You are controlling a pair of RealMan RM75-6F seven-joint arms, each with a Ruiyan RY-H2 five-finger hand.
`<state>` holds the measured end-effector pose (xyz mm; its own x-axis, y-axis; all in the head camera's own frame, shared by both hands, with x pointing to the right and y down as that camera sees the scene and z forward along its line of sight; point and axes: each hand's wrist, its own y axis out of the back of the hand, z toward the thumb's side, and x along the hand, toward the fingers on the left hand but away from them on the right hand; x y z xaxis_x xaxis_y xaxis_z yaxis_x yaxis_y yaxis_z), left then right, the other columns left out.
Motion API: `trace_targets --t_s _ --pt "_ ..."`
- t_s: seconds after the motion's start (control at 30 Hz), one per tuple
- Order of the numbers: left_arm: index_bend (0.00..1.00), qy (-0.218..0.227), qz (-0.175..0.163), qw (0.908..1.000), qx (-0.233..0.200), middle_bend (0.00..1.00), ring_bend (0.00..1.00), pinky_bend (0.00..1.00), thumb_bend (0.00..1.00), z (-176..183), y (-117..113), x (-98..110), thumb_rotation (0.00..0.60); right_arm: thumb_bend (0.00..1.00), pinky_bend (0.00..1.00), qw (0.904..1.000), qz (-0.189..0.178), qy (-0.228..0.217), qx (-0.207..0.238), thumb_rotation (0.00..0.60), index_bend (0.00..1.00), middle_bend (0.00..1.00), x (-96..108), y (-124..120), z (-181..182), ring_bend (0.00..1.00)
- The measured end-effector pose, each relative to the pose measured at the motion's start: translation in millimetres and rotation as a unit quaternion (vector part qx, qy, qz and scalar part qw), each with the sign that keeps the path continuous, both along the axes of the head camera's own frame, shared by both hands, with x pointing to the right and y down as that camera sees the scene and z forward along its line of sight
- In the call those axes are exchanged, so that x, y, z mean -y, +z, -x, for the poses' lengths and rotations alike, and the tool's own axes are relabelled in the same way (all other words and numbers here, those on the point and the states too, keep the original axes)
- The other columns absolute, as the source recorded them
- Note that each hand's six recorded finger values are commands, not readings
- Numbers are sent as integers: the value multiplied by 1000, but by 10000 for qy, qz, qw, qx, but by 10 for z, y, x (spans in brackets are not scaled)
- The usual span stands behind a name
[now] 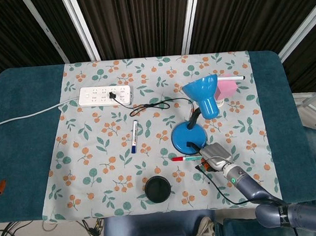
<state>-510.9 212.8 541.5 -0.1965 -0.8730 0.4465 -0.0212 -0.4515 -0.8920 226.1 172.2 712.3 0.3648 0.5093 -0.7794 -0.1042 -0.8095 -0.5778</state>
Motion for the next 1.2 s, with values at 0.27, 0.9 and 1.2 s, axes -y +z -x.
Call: trace_targets --t_s 0.27,0.9,1.2 --pt "40 -8 -15 10000 -4 48 0 94 279 6 -7 2 600 759 1000 9996 146 -116 -191 600 11 789 16 44 -20 849" --pt "40 45 16 10000 0 48 0 94 279 -23 2 -11 600 370 820 9922 -937 817 -78 600 1 165 255 -686 -507 149" --pt "40 124 62 9999 18 48 0 94 279 -79 26 -27 600 341 0 9791 -1607 1136 -511 600 1 67 -78 -1211 -1207 54"
